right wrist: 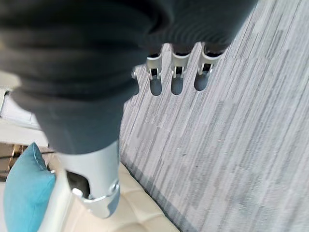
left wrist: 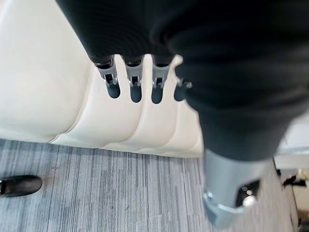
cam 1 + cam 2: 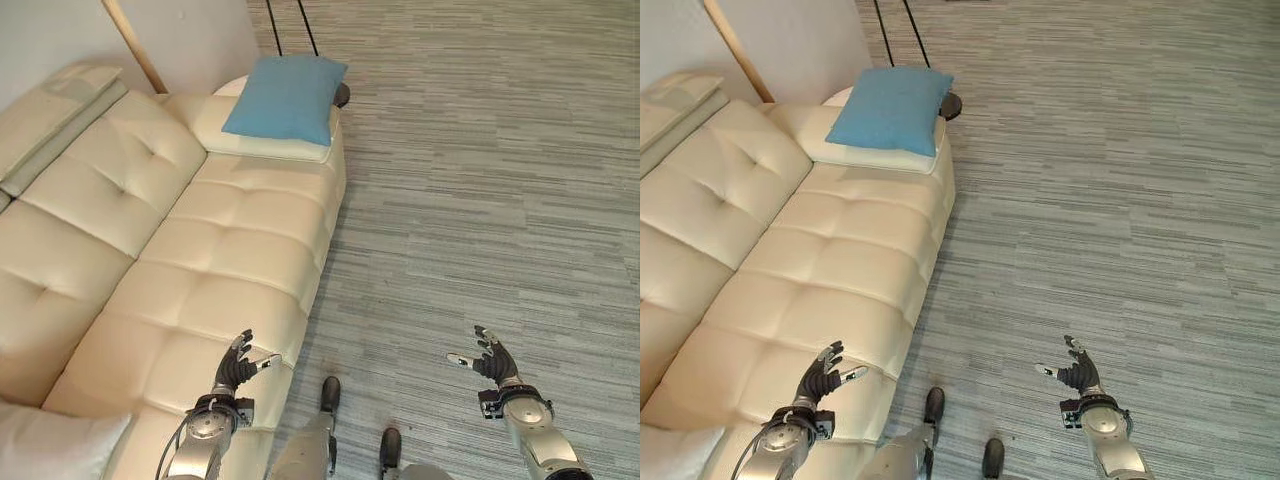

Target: Pick up all the scattered cushions and arrange them neatly on the sofa.

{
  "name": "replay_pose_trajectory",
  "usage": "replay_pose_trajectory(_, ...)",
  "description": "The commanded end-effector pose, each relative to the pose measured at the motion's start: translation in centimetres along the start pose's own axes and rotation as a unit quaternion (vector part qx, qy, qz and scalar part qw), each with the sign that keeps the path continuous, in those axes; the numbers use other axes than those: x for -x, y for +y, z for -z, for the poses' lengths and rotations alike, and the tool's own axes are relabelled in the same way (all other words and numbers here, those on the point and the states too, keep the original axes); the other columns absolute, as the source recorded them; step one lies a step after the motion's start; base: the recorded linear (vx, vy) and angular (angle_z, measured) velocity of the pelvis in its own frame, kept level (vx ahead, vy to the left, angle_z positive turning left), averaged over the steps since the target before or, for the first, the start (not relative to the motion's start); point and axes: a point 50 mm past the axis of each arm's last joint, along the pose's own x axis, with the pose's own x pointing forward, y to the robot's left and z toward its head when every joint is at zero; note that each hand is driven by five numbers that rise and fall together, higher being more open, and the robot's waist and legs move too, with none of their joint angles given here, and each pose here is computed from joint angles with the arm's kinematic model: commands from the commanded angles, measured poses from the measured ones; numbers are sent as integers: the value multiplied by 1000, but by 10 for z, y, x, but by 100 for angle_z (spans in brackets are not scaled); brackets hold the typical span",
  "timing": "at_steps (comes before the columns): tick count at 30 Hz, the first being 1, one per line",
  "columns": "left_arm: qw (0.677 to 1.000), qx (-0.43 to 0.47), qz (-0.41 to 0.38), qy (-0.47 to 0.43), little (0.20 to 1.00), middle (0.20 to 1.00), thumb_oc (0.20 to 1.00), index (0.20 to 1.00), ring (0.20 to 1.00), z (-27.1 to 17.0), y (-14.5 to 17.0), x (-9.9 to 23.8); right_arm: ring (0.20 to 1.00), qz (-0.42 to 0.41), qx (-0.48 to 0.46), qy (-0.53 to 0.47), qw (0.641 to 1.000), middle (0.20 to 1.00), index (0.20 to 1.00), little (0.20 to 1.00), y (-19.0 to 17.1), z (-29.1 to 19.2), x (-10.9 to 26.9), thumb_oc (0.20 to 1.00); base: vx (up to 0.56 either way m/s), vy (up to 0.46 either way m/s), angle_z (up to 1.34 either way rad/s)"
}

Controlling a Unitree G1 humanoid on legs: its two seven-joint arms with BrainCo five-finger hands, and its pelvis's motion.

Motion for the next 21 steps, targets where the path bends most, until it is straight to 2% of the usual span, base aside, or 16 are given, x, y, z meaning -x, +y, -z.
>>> replay_pose_trajectory(1, 998, -40, 2, -48, 1000, 1000, 1000, 1000, 1000, -19, 17, 3, 1000, -10, 1, -41, 999, 1000, 1000, 1000, 6, -17, -4, 1000, 265, 151, -29)
replay_pose_trajectory(10, 995, -59, 18, -78, 1000, 1000, 1000, 1000, 1000, -39, 12, -5, 1000, 5, -20, -29, 999, 1000, 1000, 1000, 3, -11, -2, 1000, 239, 97, -12)
replay_pose_trajectory(16, 992, -55, 23, -110, 1000, 1000, 1000, 1000, 1000, -58, 5, -13, 1000, 14, -28, -22, 999, 1000, 1000, 1000, 2, -8, -1, 1000, 381, -130, 2)
replay_pose_trajectory(21, 993, -33, 36, -110, 1000, 1000, 1000, 1000, 1000, -56, -9, -12, 1000, 8, -33, -18, 999, 1000, 1000, 1000, 4, -2, 4, 1000, 396, -165, 36)
